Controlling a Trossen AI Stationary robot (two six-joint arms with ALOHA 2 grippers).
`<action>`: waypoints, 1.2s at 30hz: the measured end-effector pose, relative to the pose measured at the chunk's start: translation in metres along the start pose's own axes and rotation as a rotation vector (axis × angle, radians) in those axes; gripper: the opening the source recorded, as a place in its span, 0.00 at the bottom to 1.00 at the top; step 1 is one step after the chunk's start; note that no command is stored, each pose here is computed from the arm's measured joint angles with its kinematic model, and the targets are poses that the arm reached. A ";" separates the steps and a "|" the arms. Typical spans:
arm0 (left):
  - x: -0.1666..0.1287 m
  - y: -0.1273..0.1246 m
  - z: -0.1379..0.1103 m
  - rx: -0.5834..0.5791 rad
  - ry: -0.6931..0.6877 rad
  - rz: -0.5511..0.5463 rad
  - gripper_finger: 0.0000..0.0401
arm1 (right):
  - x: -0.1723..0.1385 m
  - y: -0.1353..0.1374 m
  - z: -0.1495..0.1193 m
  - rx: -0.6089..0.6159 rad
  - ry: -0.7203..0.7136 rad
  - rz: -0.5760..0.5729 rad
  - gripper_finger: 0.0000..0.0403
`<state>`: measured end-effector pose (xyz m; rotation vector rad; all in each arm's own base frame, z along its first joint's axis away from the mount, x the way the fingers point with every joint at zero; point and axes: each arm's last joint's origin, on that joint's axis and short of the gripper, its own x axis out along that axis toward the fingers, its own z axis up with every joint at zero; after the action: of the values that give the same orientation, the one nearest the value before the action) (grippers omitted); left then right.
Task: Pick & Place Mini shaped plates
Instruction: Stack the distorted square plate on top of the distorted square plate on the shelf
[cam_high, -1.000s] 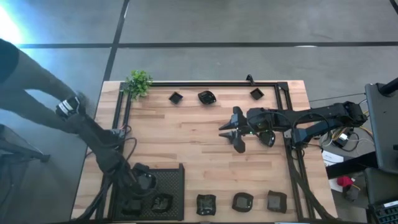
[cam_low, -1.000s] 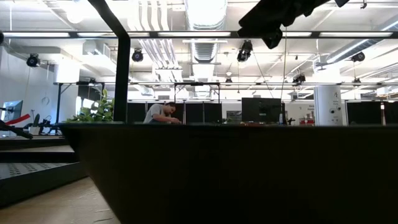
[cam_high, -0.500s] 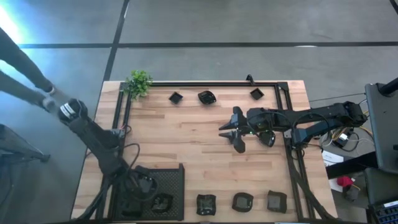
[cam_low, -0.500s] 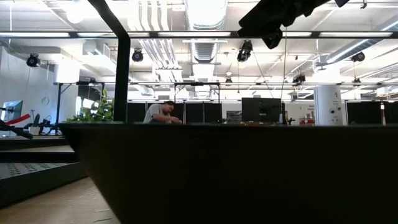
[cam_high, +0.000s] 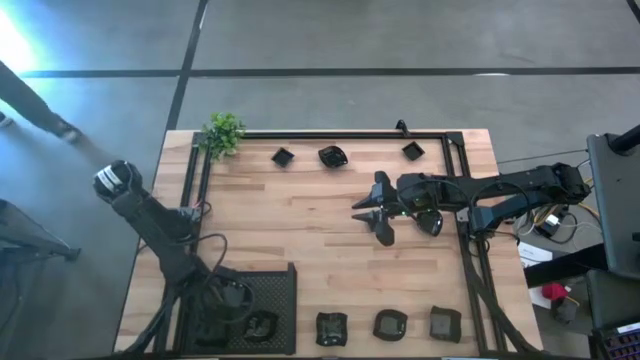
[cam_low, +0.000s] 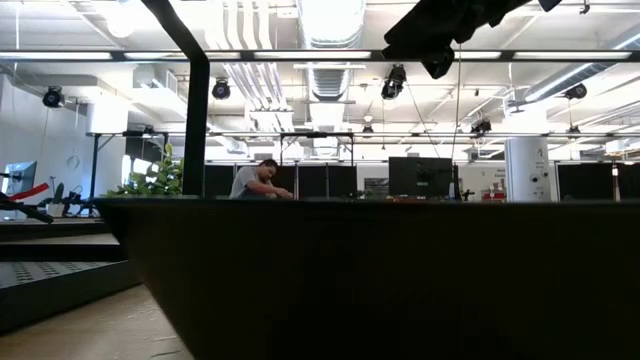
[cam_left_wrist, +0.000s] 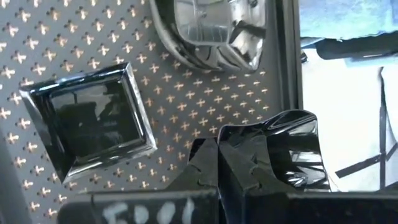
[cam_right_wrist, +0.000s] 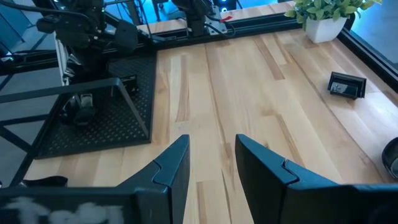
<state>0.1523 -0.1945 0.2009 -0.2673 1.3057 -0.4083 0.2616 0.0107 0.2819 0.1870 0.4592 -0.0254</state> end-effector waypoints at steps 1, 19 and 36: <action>0.001 0.001 -0.001 -0.002 0.004 0.003 0.00 | 0.000 0.000 0.000 0.000 0.000 0.000 0.30; 0.004 0.006 -0.004 0.003 0.017 0.019 0.00 | 0.000 0.000 0.000 0.004 -0.001 -0.005 0.30; 0.007 0.008 -0.008 0.050 0.053 0.002 0.00 | 0.000 0.000 0.000 0.031 -0.001 -0.005 0.30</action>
<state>0.1472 -0.1897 0.1899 -0.2146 1.3460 -0.4480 0.2616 0.0105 0.2818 0.2159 0.4581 -0.0380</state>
